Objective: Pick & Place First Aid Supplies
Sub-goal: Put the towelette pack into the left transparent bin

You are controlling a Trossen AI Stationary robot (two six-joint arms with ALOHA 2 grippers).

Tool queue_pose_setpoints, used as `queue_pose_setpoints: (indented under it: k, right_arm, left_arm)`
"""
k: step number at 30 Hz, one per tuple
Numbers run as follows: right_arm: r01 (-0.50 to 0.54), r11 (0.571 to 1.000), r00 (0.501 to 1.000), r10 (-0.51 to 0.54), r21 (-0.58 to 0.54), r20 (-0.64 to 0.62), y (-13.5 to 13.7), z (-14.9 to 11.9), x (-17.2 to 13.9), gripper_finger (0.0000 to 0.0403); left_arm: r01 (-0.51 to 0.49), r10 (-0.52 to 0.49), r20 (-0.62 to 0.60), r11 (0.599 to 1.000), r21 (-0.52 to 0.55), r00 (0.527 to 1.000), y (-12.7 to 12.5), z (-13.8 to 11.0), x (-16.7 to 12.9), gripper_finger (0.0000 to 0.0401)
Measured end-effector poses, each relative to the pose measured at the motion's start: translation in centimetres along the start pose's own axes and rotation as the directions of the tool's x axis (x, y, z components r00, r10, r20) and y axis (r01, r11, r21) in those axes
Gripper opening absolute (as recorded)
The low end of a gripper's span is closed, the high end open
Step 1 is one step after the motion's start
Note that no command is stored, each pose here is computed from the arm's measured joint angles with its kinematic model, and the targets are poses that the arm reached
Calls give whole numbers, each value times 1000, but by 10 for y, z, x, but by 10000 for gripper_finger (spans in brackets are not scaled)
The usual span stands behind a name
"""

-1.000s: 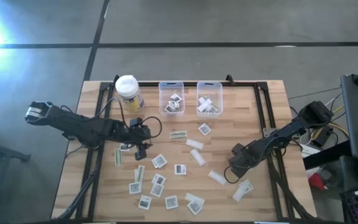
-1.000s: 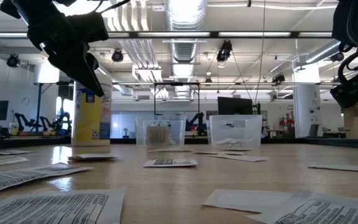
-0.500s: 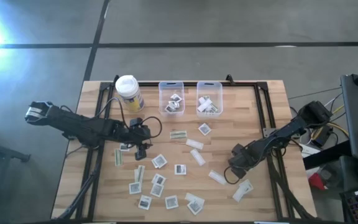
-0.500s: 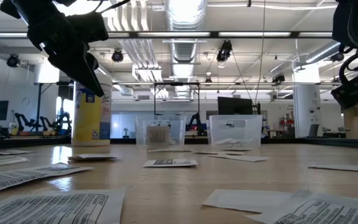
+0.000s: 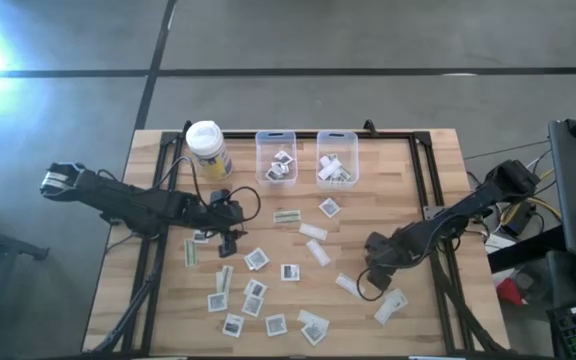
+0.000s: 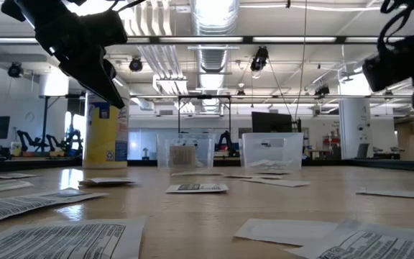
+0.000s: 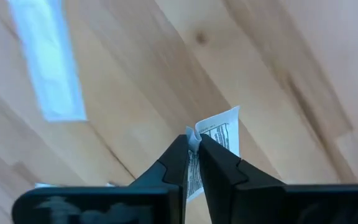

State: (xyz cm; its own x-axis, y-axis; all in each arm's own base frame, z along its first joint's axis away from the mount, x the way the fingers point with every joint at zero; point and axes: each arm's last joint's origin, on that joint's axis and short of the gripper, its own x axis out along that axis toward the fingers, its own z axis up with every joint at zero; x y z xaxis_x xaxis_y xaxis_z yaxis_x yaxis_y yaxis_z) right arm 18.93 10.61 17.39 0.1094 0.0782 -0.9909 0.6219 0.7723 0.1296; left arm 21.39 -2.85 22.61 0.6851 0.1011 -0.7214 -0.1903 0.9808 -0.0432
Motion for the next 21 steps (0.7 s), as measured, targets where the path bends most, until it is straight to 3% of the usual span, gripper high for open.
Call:
queue_pose_setpoints:
  k: [12,16,21]
  right_arm:
    - [-83,997,959,81,-5,271,-7,12,-32,31]
    - [-154,987,903,162,-53,397,-6,24,-45,31]
    - [-242,953,793,303,-183,529,0,41,-62,31]
  left_arm:
    - [0,0,0,1000,25,1000,0,0,0,174]
    - [-18,15,57,999,48,998,-1,5,0,174]
    - [0,-16,182,997,83,983,-5,18,4,174]
